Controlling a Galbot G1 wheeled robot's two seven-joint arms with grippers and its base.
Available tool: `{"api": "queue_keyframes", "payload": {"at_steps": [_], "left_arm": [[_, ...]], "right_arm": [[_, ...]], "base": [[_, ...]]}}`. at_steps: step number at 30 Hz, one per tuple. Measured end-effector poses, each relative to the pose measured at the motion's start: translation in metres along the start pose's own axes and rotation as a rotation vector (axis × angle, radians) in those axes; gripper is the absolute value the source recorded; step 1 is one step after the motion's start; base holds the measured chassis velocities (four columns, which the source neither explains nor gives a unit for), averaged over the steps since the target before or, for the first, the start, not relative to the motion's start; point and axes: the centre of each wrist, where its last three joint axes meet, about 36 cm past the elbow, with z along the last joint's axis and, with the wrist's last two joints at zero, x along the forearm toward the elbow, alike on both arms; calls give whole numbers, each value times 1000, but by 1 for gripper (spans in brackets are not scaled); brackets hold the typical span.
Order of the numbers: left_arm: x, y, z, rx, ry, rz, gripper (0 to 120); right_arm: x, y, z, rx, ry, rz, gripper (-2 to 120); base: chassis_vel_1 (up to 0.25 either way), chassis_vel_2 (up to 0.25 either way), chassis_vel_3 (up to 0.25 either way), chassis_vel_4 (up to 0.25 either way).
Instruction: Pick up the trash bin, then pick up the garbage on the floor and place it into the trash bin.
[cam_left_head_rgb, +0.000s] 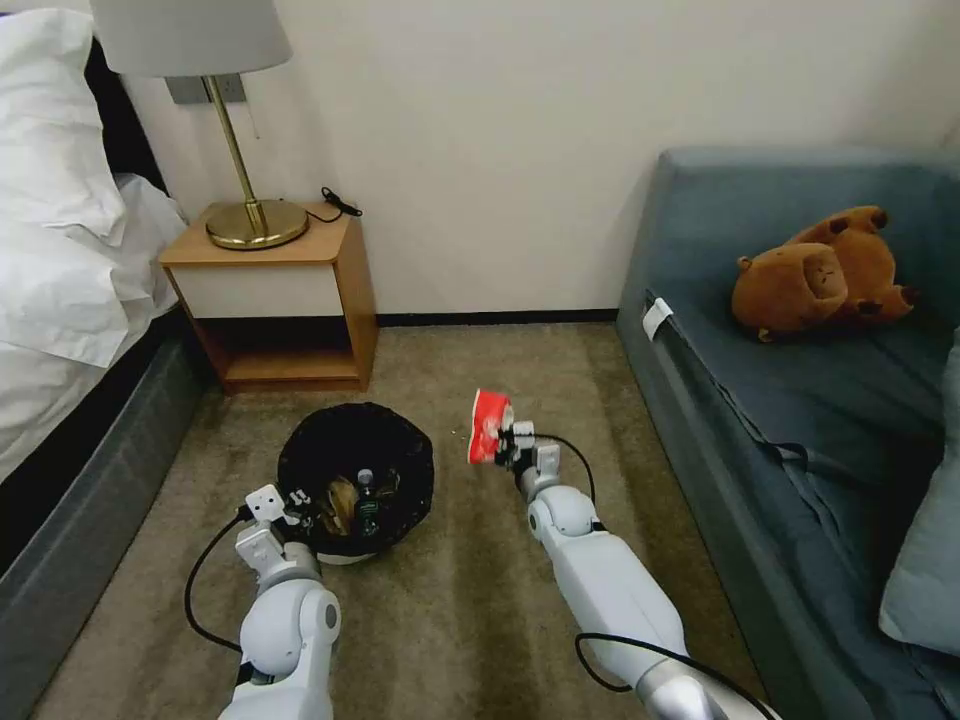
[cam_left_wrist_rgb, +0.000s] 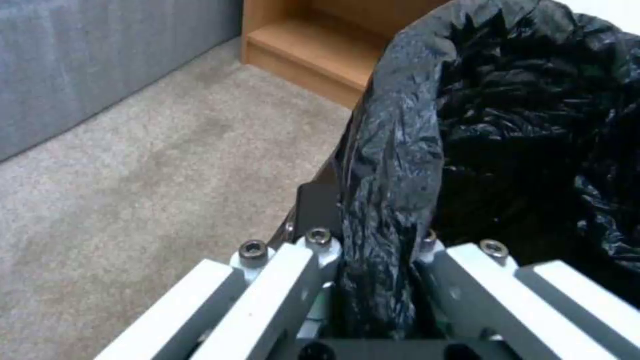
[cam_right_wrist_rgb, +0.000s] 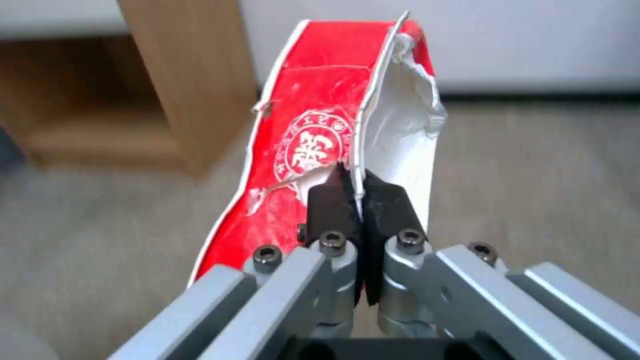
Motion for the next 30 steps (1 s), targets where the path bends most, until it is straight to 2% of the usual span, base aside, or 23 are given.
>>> {"api": "queue_keyframes", "payload": {"at_steps": [3, 5, 7, 8, 12, 17, 23, 29, 30], "left_arm": [[-1, 0, 1, 0, 3, 0, 4], [-3, 0, 3, 3, 10, -2, 4], [-3, 0, 3, 3, 10, -1, 4], [-4, 0, 3, 6, 8, -1, 4], [-4, -1, 2, 7, 6, 1, 4], [-4, -2, 1, 8, 4, 4, 4], [-2, -3, 3, -2, 7, 8, 4], [0, -6, 2, -7, 0, 14, 4], [0, -6, 2, -8, 0, 15, 4]], "right_arm": [[2, 6, -9, 4, -49, -15, 0], [12, 25, -29, 18, -171, -88, 0], [14, 28, -31, 20, -184, -99, 0], [21, 38, -42, 30, -234, -147, 0], [34, 57, -48, 57, -275, -224, 0], [53, 82, -31, 137, -271, -326, 0], [54, 98, 1, 211, -211, -367, 0], [61, 96, 23, 253, -153, -374, 1], [63, 94, 28, 260, -143, -374, 4]], "base": [[0, 0, 0, 0], [0, 0, 0, 0], [0, 0, 0, 0], [0, 0, 0, 0], [0, 0, 0, 0], [0, 0, 0, 0], [0, 0, 0, 0], [0, 0, 0, 0], [0, 0, 0, 0]]}}
